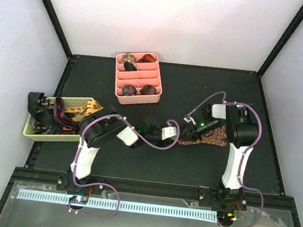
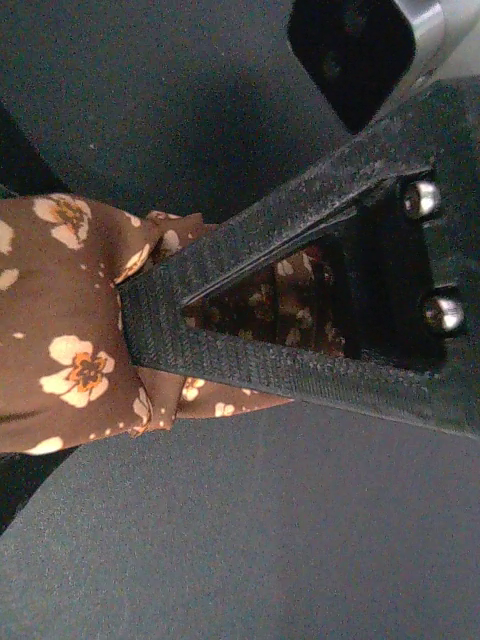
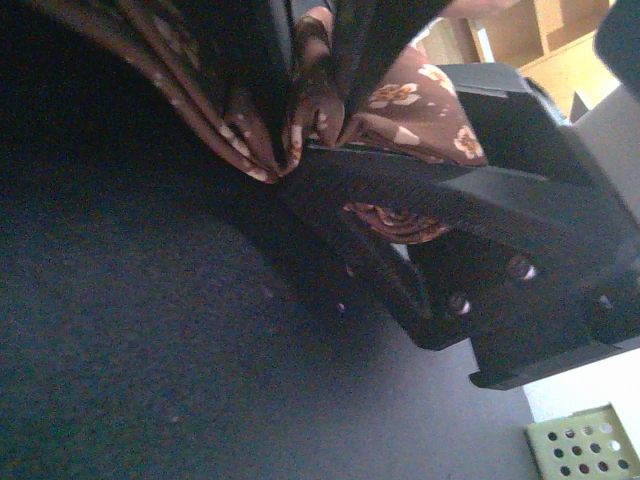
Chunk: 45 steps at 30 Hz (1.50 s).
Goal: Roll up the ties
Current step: Roll the tie at the center of the board.
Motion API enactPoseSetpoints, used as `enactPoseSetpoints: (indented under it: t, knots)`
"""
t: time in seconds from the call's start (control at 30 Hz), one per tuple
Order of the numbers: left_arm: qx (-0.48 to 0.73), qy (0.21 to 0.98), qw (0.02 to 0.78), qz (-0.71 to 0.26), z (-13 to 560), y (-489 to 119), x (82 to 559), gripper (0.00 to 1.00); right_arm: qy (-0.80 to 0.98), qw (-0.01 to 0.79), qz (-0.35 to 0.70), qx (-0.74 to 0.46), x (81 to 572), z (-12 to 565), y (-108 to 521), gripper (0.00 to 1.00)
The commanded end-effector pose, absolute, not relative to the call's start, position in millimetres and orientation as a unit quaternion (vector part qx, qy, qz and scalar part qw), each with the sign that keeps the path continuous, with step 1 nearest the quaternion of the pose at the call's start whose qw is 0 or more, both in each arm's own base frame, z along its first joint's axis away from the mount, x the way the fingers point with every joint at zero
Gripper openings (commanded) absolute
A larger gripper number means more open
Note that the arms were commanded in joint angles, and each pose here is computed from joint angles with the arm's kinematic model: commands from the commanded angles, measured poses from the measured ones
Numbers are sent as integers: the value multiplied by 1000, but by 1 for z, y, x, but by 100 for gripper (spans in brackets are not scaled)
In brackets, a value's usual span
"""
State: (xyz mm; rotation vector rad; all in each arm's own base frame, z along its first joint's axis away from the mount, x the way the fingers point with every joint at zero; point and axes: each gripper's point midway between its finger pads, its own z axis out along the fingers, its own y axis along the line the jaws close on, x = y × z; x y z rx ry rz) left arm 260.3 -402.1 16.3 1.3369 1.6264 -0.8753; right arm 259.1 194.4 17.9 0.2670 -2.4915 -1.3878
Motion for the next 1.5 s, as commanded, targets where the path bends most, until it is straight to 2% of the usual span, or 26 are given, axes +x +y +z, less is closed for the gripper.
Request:
enactPoseSetpoints:
  t: [0.0,0.13,0.3,0.43,0.6,0.7,1.07,1.33,1.47]
  knots:
    - [557,724,306,-269,-31,-369,247,27,-900,121,-396,136,260,-5,176,17]
    - [576,735,272,-232,-40,-342,236,26,-896,87,-401,170,272,29,173,30]
    - [588,739,241,-224,-46,-332,229,25,-903,60,-385,181,278,60,140,36]
    - [589,739,240,-223,-47,-335,232,24,-932,55,-317,167,283,62,81,37]
    - [589,738,242,-223,-46,-337,234,24,-967,41,-181,174,287,60,5,39]
    - [588,740,241,-222,-48,-336,234,24,-973,25,-129,188,286,58,-18,41]
    - [584,745,239,-217,-50,-333,233,25,-975,6,-43,219,283,30,-15,42]
    - [579,749,241,-214,-52,-332,235,25,-967,-3,-11,254,259,19,-7,40]
    - [580,748,240,-214,-53,-332,234,25,-965,-9,-5,262,259,11,-2,32]
